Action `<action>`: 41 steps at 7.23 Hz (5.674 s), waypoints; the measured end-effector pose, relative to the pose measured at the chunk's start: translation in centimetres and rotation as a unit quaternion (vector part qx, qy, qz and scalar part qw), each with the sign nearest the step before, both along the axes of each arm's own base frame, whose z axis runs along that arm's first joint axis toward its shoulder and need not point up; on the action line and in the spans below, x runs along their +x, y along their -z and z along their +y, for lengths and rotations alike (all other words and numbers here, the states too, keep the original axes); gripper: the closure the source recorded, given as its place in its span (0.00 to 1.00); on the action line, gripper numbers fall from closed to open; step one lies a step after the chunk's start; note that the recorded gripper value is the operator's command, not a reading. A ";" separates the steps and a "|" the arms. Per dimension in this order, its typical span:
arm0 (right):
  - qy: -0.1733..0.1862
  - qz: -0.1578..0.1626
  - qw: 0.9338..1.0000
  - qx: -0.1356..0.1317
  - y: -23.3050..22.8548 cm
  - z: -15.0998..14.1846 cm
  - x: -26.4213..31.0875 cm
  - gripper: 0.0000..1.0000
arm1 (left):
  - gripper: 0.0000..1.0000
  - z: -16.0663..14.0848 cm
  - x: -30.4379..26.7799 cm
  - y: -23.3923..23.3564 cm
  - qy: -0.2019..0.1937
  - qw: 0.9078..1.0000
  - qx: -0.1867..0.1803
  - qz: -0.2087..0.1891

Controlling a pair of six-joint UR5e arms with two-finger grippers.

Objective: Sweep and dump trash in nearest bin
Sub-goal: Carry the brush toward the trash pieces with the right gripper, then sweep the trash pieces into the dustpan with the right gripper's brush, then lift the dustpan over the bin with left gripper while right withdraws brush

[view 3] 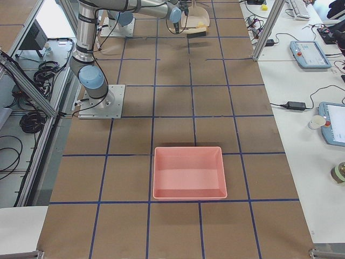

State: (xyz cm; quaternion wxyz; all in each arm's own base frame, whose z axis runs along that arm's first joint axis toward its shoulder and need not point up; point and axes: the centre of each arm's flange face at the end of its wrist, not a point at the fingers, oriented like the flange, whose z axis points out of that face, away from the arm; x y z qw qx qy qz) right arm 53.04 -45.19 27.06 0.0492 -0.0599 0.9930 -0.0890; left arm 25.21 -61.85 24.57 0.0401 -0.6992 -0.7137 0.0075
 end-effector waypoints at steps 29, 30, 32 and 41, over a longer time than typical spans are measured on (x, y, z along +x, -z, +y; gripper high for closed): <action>0.043 0.016 0.996 0.072 -3.6 -1.1 -2.2 0.83 | 0.97 5.2 5.4 -1.4 -0.133 0.980 -0.030 0.143; 0.046 0.017 0.996 0.072 -4.3 0.2 -3.6 0.83 | 0.97 7.1 7.2 -3.3 -0.163 0.975 -0.031 0.150; 0.047 0.019 0.996 0.074 -5.6 3.9 -6.7 0.83 | 0.97 12.0 11.3 -7.8 -0.214 0.965 -0.041 0.146; 0.079 0.024 0.994 0.071 0.1 18.4 -17.7 0.87 | 0.97 33.9 30.4 -19.1 -0.398 0.916 -0.048 0.013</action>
